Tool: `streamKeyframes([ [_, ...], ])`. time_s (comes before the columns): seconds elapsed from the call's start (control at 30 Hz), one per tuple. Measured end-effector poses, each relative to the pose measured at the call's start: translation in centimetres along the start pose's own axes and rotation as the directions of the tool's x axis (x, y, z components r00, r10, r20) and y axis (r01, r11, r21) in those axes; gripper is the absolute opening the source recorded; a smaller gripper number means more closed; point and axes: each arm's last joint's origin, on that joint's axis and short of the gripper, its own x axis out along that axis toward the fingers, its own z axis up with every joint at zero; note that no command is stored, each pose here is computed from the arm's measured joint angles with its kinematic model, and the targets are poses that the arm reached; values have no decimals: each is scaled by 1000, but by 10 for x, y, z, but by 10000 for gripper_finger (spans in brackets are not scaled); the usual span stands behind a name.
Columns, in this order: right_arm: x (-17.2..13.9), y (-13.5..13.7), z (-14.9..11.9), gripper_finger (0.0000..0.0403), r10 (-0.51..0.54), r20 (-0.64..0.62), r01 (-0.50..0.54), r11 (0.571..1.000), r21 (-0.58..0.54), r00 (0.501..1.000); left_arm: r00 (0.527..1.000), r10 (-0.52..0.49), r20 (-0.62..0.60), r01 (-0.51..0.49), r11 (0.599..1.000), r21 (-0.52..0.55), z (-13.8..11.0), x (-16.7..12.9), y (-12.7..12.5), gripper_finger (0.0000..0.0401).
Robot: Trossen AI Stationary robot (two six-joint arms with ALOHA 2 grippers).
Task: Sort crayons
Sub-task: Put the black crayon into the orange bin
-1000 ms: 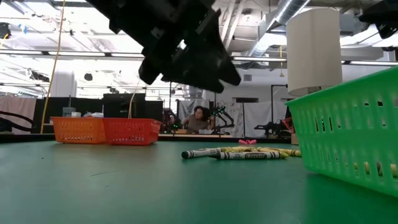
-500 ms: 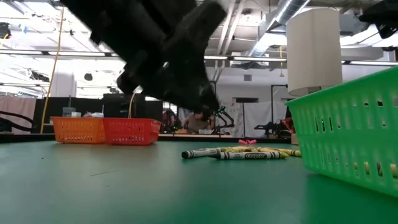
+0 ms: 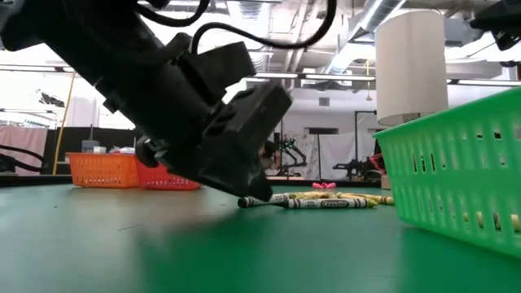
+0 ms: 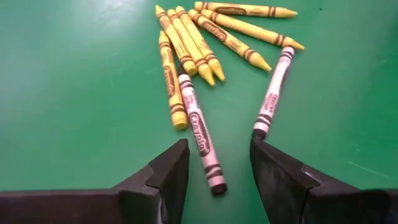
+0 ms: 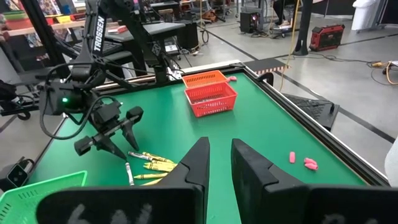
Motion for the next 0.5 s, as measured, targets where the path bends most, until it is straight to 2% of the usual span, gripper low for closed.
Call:
streamKeyframes([
  [0.2, 0, 0, 0, 68, 0, 0, 0, 1000, 0, 1000, 998, 59, -15, -59, 998, 14, -3, 0, 7, 147],
  [0.5, 0, 0, 0, 68, 0, 0, 0, 1000, 0, 1000, 998, 46, -47, -46, 999, -1, -5, 1, 8, 45],
])
